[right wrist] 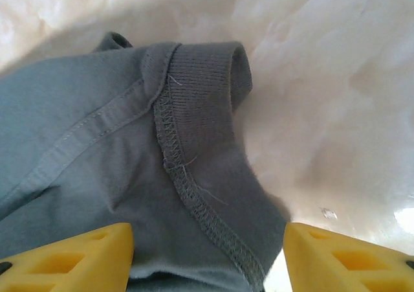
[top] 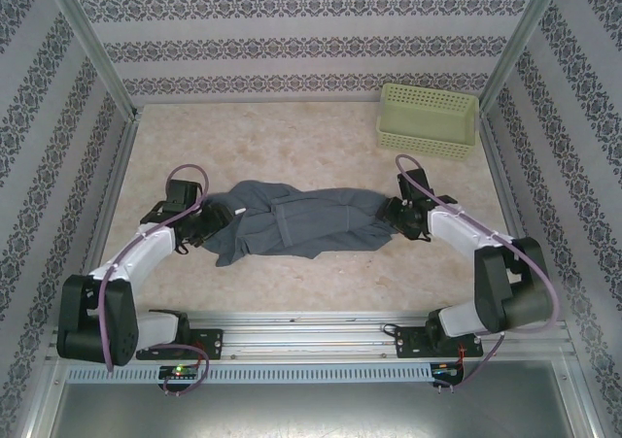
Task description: Fold the inside-out t-shirt
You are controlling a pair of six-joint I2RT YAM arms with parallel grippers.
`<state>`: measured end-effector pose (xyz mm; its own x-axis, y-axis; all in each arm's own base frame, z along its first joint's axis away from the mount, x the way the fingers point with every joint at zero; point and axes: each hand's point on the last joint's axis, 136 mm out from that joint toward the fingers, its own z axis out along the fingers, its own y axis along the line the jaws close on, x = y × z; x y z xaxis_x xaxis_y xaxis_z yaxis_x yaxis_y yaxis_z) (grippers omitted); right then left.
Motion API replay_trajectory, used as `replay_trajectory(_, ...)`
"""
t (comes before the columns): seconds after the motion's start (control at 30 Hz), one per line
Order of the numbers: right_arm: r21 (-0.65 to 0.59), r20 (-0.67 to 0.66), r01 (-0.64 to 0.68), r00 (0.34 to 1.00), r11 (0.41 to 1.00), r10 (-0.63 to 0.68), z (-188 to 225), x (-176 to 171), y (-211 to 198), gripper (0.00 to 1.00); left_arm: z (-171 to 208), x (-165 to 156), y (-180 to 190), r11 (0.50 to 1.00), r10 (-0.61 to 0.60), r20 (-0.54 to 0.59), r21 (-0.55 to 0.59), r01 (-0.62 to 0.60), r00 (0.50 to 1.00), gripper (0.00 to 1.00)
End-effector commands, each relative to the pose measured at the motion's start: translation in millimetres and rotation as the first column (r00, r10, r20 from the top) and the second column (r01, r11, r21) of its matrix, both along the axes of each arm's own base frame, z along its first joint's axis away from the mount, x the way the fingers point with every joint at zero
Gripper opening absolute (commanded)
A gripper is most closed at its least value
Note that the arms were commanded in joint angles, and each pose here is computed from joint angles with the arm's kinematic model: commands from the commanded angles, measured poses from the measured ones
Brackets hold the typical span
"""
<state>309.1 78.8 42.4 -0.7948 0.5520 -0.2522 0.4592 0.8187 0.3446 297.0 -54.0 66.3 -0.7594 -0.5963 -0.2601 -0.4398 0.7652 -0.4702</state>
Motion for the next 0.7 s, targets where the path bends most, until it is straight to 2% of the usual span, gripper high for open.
replay_trajectory(0.0,0.029,0.016,-0.016,1.0,0.999,0.015,-1,14,6,0.6,5,15,-5,0.999,-0.019,0.043,-0.031,0.021,0.999,0.62)
replay_trajectory(0.13,0.04,0.023,-0.039,0.999,0.998,0.038,0,23,11,0.47,5,22,-5,0.999,-0.035,0.04,-0.014,0.036,0.999,0.49)
replay_trajectory(0.4,-0.012,0.082,-0.048,0.995,0.999,0.049,19,21,3,0.03,17,32,-5,0.999,-0.04,0.057,-0.015,0.041,0.998,0.06)
replay_trajectory(0.47,-0.025,0.1,-0.051,0.994,0.998,0.053,26,20,1,0.0,25,32,-4,0.999,-0.04,0.07,-0.009,0.041,0.997,0.0)
replay_trajectory(0.63,-0.038,0.115,-0.058,0.991,0.998,0.062,35,12,-2,0.0,45,30,-1,0.999,-0.035,0.115,0.005,0.035,0.993,0.0)
replay_trajectory(0.67,-0.038,0.115,-0.061,0.991,0.997,0.065,35,9,-2,0.05,46,28,0,0.999,-0.035,0.118,0.008,0.034,0.992,0.0)
